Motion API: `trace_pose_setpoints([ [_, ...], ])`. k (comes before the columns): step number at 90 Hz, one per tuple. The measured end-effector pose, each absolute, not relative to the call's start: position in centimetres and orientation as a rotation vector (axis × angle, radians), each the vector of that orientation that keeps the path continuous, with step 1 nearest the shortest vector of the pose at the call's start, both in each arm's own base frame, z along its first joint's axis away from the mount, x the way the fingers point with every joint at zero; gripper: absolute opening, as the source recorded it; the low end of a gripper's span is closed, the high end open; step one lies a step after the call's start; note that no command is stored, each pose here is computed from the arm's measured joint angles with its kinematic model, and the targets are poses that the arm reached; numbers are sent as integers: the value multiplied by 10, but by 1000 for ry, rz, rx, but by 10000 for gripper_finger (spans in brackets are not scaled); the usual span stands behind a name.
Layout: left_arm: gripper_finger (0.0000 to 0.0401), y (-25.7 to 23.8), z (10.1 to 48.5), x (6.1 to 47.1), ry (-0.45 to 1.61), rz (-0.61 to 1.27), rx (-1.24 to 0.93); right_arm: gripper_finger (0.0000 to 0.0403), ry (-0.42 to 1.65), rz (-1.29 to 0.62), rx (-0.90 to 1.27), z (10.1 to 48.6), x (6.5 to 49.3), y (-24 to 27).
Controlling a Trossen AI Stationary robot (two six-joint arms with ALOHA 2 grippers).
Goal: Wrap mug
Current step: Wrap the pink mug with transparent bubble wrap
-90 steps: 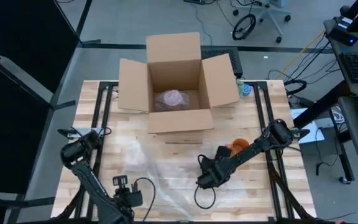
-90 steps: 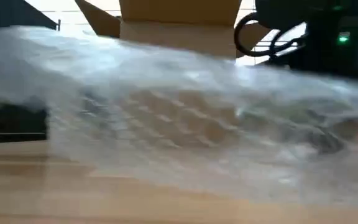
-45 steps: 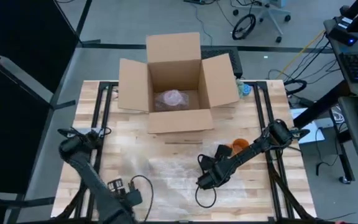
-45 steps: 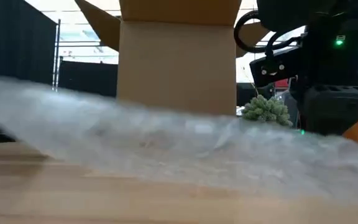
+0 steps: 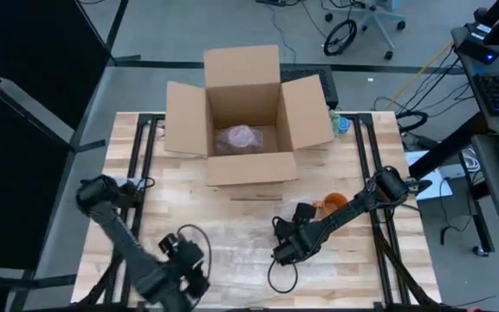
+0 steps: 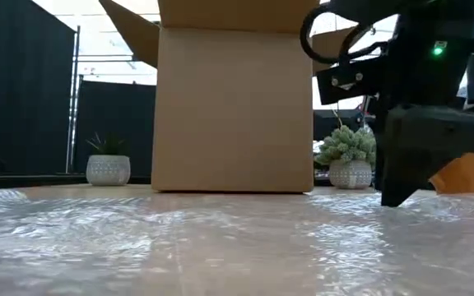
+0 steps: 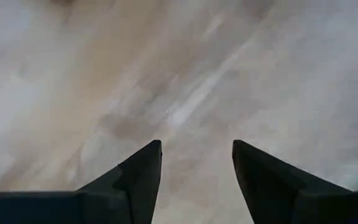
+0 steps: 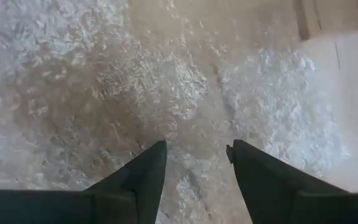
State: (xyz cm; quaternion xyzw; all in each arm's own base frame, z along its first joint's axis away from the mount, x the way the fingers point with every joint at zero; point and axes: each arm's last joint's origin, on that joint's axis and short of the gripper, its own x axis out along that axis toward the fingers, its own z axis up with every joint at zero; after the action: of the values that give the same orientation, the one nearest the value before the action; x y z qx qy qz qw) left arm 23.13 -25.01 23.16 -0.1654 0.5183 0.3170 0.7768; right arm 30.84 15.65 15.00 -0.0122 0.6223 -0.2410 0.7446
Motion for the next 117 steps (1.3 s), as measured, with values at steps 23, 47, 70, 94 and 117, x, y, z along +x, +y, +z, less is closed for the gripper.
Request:
trace_pose_setpoints([
  [23, 185, -235, 175, 226, 1237, 727, -435, 169, 1157, -482, 68, 187, 316, 150],
  [47, 185, -227, 161, 226, 1216, 725, -435, 169, 1136, -346, 179, 153, 349, 142],
  [70, 185, -202, 156, 237, 1284, 733, -299, 169, 1244, -387, 223, 134, 335, 139],
  [94, 185, -162, 139, 244, 1395, 779, -210, 169, 1265, -448, 243, 130, 321, 152],
  [117, 185, -141, 145, 259, 1416, 770, -182, 169, 1299, -396, 226, 142, 315, 160],
])
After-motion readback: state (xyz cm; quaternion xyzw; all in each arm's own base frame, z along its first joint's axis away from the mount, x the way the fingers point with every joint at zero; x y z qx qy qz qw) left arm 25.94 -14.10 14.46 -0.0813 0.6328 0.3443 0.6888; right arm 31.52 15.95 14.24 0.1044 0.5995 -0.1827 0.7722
